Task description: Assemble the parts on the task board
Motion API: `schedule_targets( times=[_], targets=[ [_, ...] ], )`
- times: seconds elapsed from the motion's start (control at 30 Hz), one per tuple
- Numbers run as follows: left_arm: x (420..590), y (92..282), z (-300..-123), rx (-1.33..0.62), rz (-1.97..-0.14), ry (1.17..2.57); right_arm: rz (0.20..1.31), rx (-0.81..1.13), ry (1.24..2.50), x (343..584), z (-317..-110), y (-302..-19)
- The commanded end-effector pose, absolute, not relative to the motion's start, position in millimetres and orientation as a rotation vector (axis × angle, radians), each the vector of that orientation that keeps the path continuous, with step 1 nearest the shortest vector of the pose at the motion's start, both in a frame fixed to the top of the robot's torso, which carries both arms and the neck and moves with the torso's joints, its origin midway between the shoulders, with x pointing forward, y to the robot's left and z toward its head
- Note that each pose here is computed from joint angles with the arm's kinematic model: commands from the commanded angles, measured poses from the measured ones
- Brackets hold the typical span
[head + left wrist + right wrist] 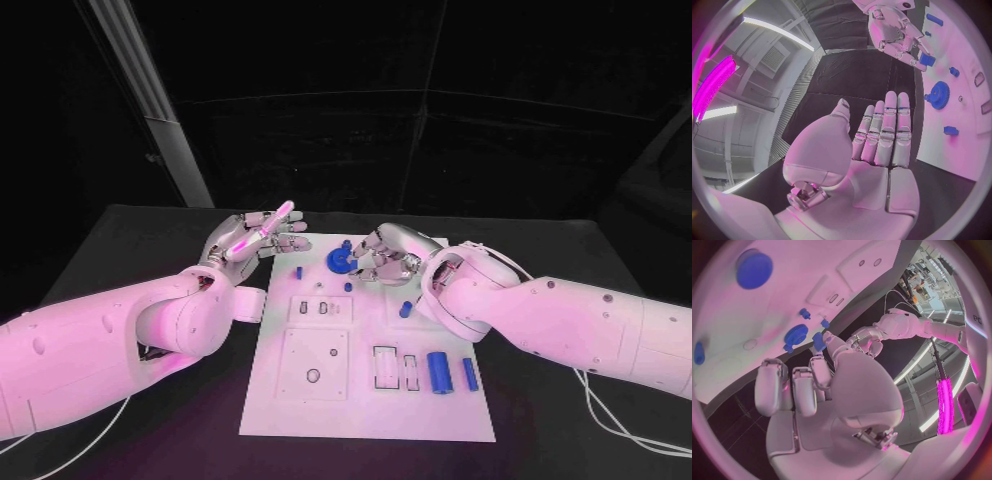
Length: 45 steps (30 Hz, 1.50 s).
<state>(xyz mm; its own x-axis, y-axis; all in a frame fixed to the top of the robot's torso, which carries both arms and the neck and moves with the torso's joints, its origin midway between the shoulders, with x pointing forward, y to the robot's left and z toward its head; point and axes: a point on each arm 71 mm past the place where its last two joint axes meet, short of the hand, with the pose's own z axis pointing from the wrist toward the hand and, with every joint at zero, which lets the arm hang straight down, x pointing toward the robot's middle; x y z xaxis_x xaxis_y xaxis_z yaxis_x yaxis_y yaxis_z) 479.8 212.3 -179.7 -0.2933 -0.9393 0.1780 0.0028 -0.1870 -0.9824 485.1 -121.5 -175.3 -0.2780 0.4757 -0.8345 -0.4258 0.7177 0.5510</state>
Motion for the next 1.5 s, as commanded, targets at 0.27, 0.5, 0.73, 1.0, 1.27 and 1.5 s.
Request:
schedule_targets(
  times=[0.27, 0.5, 0.73, 1.0, 1.27, 1.5],
  targets=[
    [481.8, 208.7, -176.9, -1.152, -1.607, 1.304, 0.798, -0.067, 1.725, 480, -188, -94],
    [482.9, 205.9, -176.9, -1.148, -1.612, 1.303, 0.795, -0.132, 1.708, 473, -197, -81],
    [483.5, 205.3, -177.1, -1.148, -1.611, 1.302, 0.792, -0.176, 1.73, 465, -208, -75],
    [483.9, 205.1, -177.3, -1.148, -1.611, 1.303, 0.793, -0.209, 1.744, 460, -213, -71],
    [483.8, 205.4, -177.3, -1.149, -1.61, 1.304, 0.78, -0.221, 1.756, 459, -214, -73],
    [483.7, 206.5, -177.4, -1.15, -1.607, 1.303, 0.762, -0.232, 1.758, 460, -215, -76]
  ],
)
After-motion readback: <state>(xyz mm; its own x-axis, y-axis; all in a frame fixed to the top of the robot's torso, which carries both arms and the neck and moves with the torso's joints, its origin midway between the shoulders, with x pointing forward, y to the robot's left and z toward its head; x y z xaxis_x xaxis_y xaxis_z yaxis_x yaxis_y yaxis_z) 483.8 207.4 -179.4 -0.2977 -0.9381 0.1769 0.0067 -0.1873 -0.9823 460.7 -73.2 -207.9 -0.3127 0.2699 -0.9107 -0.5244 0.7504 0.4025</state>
